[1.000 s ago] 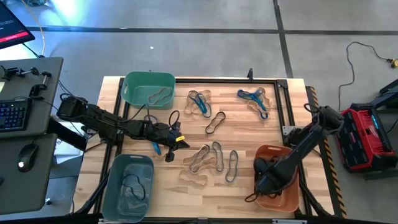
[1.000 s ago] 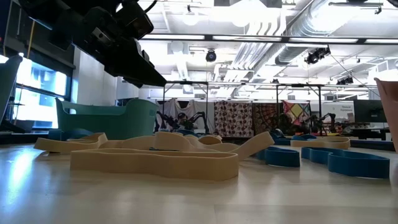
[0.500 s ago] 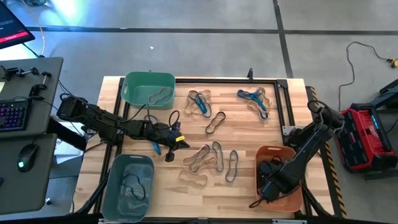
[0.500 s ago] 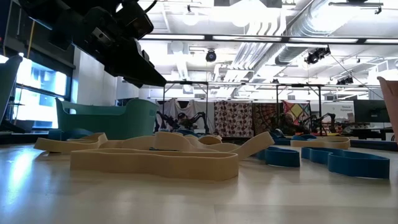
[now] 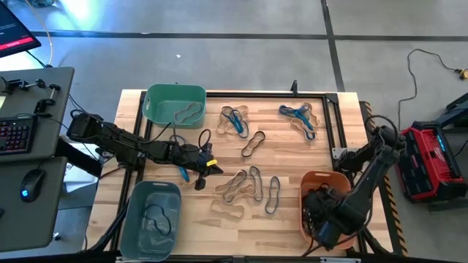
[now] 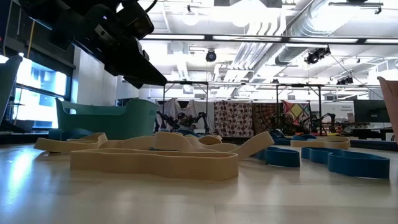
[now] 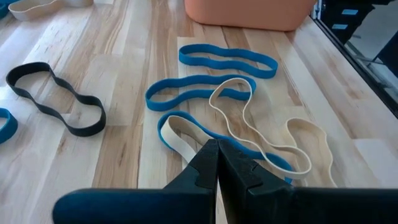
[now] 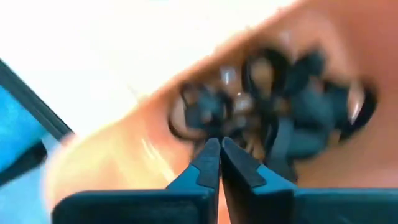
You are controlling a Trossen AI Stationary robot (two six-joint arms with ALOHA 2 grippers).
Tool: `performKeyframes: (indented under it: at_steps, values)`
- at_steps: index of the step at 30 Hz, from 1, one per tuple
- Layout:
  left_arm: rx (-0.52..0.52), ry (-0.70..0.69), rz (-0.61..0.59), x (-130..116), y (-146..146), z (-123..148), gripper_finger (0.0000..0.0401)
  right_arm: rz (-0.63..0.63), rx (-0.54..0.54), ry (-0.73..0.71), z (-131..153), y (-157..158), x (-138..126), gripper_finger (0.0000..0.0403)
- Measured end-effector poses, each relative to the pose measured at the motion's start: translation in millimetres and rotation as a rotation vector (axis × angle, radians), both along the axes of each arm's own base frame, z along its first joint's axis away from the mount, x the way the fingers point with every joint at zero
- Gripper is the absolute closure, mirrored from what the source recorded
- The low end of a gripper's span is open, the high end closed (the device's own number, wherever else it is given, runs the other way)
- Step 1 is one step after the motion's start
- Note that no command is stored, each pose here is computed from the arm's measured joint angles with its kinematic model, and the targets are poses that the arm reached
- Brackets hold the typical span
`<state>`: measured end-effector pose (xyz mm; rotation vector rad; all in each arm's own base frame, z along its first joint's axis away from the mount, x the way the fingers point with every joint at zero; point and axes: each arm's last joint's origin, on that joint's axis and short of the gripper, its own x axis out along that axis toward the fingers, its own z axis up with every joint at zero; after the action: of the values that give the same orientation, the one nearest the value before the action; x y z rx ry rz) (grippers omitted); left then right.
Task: Sort rubber bands into baskets
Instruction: Put the black rubber band into the orange bin
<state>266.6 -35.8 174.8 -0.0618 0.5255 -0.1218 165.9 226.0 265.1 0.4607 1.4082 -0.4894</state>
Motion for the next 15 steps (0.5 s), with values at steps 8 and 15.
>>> performKeyframes:
  at_steps: [8,15]
  values:
    - [0.005,-0.012,-0.001,1,1,1,0.0401,0.175,-0.222,-0.236,31,-25,37,0.0403]
    - [0.004,-0.03,0.013,2,0,3,0.0399,0.357,-0.283,-0.249,16,-71,90,0.0403]
